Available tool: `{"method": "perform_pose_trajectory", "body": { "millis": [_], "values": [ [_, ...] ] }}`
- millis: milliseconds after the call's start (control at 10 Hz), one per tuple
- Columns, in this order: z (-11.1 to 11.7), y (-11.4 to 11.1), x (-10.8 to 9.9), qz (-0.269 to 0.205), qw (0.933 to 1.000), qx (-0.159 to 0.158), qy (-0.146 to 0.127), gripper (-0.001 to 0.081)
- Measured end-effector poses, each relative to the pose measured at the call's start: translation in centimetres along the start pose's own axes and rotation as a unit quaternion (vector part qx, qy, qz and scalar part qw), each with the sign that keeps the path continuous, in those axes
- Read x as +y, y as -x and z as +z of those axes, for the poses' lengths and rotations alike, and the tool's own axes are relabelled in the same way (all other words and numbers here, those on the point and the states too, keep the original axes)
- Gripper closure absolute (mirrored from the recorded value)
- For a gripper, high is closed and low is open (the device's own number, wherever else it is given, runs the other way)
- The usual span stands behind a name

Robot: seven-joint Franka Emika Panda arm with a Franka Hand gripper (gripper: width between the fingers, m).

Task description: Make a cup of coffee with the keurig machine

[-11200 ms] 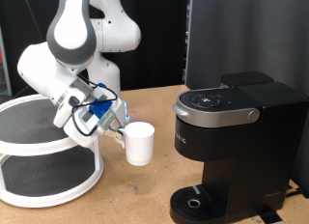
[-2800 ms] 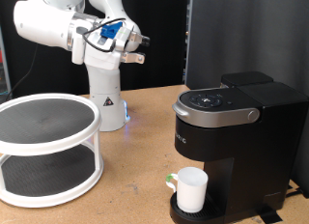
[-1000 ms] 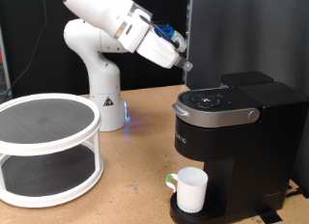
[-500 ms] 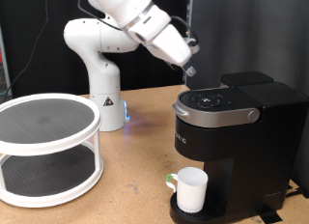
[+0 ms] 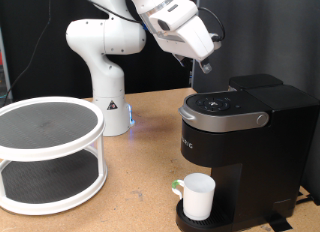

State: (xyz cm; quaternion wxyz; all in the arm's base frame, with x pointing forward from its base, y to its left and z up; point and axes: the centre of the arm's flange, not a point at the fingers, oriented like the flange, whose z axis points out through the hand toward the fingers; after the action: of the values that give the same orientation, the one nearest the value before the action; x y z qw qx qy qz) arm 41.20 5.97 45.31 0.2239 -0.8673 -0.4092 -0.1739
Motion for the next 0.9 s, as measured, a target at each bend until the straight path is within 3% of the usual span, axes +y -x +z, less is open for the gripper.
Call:
{"method": "perform_pose_trajectory", "body": {
  "millis": [100,300,400,900],
  "values": [
    [0.2,0.2,0.0,-0.024,0.9991,-0.033,0.009,0.0003],
    [0.9,-0.1,-0.6,-0.077,0.9889,-0.123,0.031,0.0003],
    [1.0,-0.7,-1.0,-0.078,0.9867,-0.138,0.034,0.0003],
    [-0.4,-4.4,-0.3,-0.031,0.9920,-0.109,0.055,0.0003]
  ]
}}
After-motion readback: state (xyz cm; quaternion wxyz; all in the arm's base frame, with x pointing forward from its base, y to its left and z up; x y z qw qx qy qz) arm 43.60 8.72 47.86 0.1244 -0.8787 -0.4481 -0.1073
